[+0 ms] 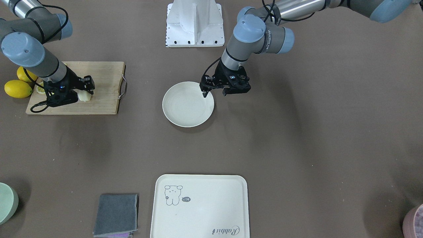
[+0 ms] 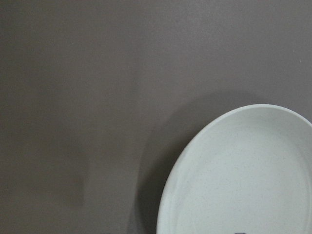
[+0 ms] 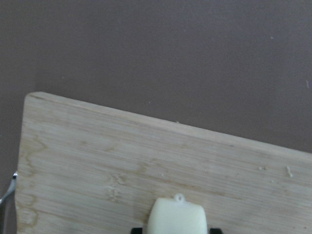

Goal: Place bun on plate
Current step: 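Hold the plate with the left gripper while the right gripper grasps the white bun, then carry the bun over the plate with the right gripper while the left releases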

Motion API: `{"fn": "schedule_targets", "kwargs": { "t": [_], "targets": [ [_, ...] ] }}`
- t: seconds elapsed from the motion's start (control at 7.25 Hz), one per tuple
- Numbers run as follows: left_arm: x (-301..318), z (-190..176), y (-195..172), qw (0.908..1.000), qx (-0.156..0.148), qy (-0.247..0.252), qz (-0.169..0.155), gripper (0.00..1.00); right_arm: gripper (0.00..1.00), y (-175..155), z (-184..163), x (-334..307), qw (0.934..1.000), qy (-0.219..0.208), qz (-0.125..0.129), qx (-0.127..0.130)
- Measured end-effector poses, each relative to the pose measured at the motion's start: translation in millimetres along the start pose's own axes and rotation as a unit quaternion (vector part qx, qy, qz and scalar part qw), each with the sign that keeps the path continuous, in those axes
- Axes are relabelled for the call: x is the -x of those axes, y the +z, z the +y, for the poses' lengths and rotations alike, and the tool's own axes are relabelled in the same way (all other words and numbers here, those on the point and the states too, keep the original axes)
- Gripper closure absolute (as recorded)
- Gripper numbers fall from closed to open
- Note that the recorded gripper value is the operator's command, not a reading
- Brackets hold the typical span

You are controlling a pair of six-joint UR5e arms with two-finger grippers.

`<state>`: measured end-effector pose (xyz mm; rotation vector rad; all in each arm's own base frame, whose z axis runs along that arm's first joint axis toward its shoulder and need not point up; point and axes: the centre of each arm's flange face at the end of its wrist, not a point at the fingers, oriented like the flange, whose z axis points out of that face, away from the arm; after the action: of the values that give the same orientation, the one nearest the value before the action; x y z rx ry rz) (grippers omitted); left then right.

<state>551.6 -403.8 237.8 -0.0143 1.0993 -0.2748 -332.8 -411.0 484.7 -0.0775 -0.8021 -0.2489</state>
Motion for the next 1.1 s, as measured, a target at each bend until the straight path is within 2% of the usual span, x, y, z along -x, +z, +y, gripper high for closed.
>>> {"fn": "schedule_targets", "kwargs": {
  "t": [0.28, 0.55, 0.83, 1.1],
  "targets": [
    [3, 0, -1, 1.0, 0.0, 0.0, 0.0, 0.12, 0.67, 1, -1, 4, 1.0, -0.002, -0.002, 0.002],
    [5, -2, -10, 1.0, -0.002, -0.001, 0.004, 0.12, 0.66, -13, -7, 23, 0.9998, -0.012, -0.014, -0.007],
    [40, -14, -39, 0.9999, -0.009, -0.007, 0.002, 0.1, 0.65, -48, -40, 88, 0.9989, -0.028, -0.028, -0.026],
    [94, -58, -81, 0.9999, -0.014, -0.007, -0.007, 0.09, 0.66, -79, -77, 178, 0.998, -0.027, -0.041, -0.039]
  ]
}}
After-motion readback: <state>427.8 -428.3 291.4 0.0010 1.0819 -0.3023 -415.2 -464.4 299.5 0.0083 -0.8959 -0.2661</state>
